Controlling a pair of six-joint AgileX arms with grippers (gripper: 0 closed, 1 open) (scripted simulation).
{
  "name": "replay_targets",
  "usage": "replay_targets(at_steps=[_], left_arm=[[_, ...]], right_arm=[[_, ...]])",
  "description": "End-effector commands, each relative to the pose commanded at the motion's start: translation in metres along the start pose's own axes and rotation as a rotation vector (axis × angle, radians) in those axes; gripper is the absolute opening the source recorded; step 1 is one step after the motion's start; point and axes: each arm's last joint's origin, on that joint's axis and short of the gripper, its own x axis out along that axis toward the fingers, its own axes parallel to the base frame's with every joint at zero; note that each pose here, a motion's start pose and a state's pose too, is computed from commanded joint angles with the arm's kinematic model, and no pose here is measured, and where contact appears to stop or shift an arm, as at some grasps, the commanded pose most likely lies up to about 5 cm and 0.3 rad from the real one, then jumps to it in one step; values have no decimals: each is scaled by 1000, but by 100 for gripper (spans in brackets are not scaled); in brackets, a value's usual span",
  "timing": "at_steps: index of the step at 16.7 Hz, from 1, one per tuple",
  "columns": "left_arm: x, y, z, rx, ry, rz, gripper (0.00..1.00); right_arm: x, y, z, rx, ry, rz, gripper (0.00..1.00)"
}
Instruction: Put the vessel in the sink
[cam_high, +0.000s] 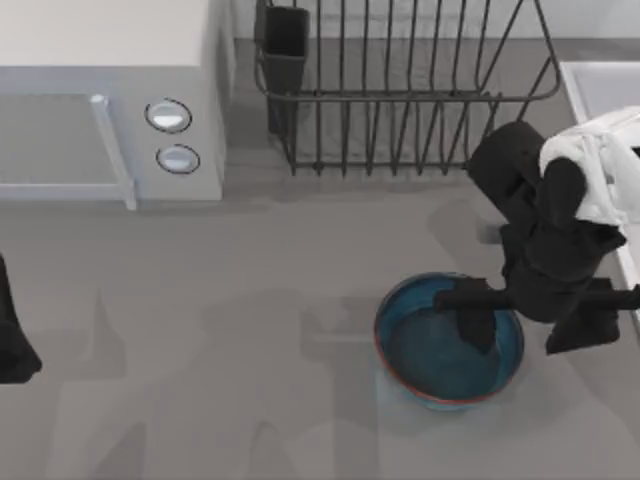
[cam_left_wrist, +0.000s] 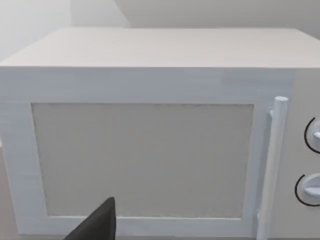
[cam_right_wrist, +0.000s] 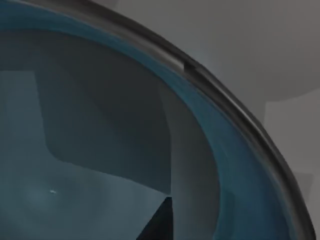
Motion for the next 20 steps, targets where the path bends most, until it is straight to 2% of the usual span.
replay_targets(at_steps=[6, 16, 20], left_arm=[[0, 0, 0, 0, 0, 0, 100], [0, 0, 0, 0, 0, 0, 100], [0, 0, 0, 0, 0, 0, 100]], right_arm=[[0, 0, 0, 0, 0, 0, 2], [-1, 0, 0, 1, -1, 0, 0], [-29, 4, 9, 9, 0, 2, 0]])
